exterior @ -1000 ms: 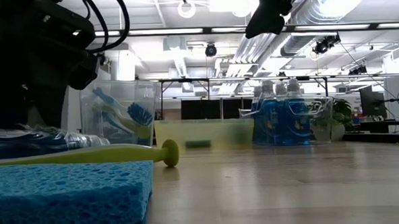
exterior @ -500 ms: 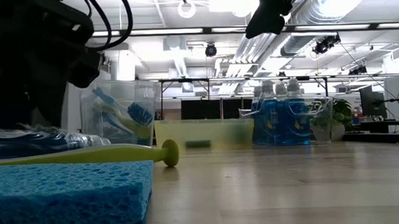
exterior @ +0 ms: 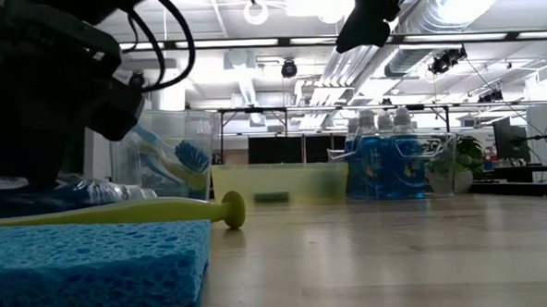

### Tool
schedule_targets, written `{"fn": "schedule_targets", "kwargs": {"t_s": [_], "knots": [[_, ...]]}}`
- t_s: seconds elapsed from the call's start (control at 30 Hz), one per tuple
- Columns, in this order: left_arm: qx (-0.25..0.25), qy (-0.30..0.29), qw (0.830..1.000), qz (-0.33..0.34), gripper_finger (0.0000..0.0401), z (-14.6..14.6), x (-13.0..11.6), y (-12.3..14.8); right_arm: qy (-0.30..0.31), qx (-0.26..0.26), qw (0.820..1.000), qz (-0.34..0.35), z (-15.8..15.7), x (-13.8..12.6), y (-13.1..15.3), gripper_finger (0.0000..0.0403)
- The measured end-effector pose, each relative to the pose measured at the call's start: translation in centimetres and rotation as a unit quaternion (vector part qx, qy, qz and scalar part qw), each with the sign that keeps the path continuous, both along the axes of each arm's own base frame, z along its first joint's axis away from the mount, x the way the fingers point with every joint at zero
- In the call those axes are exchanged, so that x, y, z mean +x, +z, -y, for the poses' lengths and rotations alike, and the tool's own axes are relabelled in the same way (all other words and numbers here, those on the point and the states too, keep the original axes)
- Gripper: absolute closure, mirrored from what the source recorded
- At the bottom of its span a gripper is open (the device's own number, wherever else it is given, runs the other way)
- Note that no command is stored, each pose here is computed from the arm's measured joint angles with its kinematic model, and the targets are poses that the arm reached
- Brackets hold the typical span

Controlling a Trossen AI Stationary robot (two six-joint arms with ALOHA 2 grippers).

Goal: Pick & Place Kitchen Sink Supplies
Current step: Put the blue dishwasher liquid into the transparent bin

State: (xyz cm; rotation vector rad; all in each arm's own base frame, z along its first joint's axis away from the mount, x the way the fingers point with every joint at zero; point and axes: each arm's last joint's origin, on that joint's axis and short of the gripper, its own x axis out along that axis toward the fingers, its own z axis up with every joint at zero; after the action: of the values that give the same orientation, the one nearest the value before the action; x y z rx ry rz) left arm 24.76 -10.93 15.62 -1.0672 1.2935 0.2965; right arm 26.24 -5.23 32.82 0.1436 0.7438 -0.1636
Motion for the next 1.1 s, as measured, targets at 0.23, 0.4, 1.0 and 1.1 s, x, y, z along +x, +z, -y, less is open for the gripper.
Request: {"fn": "schedule_targets", "kwargs": {"t_s": [0.23, 0.4, 1.0, 1.1], "knots": [[-0.010, -0.009, 1.000, -0.004, 0.0050, -0.3, 0.4, 0.3, -0.013, 0.001, 1.000, 0.002, 0.1, 0.0, 0.0, 0.0313], [0.016, -0.011, 1.000, 0.010, 0.0050, 0.1, 0.7, 1.0, -0.013, 0.001, 1.000, -0.001, 0.1, 0.0, 0.0, 0.0313], [0.116, -0.060, 0.991, -0.016, 0.0050, 2.5, 3.0, 3.0, 0.000, 0.018, 1.000, -0.018, -0.1, -0.3, -0.3, 0.0313], [0.114, -0.063, 0.991, -0.007, 0.0050, 2.7, 3.3, 3.8, 0.003, 0.021, 1.000, -0.018, -0.1, -0.3, -0.3, 0.0313]]}}
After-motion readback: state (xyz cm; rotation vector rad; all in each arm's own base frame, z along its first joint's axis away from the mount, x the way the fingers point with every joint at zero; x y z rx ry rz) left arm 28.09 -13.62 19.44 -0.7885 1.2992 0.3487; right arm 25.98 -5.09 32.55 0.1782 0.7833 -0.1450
